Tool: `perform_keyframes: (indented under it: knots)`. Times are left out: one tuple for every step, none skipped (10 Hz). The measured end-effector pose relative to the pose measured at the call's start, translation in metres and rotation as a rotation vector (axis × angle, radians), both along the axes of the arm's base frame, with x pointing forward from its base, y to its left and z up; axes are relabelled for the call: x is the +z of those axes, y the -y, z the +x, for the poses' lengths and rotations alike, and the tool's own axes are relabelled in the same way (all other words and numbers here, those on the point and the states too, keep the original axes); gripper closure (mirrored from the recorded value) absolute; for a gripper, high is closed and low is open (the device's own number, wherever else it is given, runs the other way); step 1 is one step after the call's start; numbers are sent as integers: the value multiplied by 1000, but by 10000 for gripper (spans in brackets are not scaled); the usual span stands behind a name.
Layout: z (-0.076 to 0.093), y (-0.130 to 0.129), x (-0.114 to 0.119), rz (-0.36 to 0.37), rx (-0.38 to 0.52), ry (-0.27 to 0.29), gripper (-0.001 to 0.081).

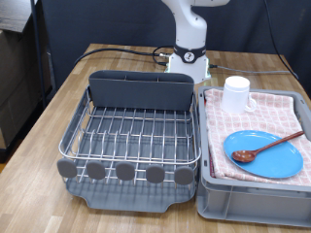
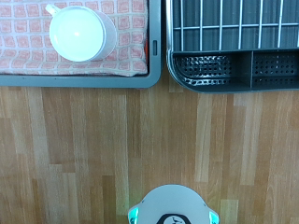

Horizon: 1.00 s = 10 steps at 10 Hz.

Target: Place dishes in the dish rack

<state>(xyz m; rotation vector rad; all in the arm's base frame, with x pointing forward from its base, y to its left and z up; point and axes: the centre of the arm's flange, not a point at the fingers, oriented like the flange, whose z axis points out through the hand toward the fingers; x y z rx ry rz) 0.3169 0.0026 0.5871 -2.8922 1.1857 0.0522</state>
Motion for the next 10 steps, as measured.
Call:
perform_keyframes:
  knots:
    - [0,-1,0,-1,-9,-1,3]
    - [1,-7,-1,-9,-29,-5,3]
    - [3,-16,-3,-26,-54,-10,3]
    - [6,-29,-5,-42,-86,-15,3]
    - [13,-43,-5,-53,-123,-12,3]
    - [22,-57,-7,-56,-157,3,3]
    - [32,-69,-8,-52,-190,19,3]
    - [44,-80,-8,-44,-223,37,3]
    - [56,-90,-9,-31,-262,51,3]
    - [67,-99,-11,-19,-307,53,3]
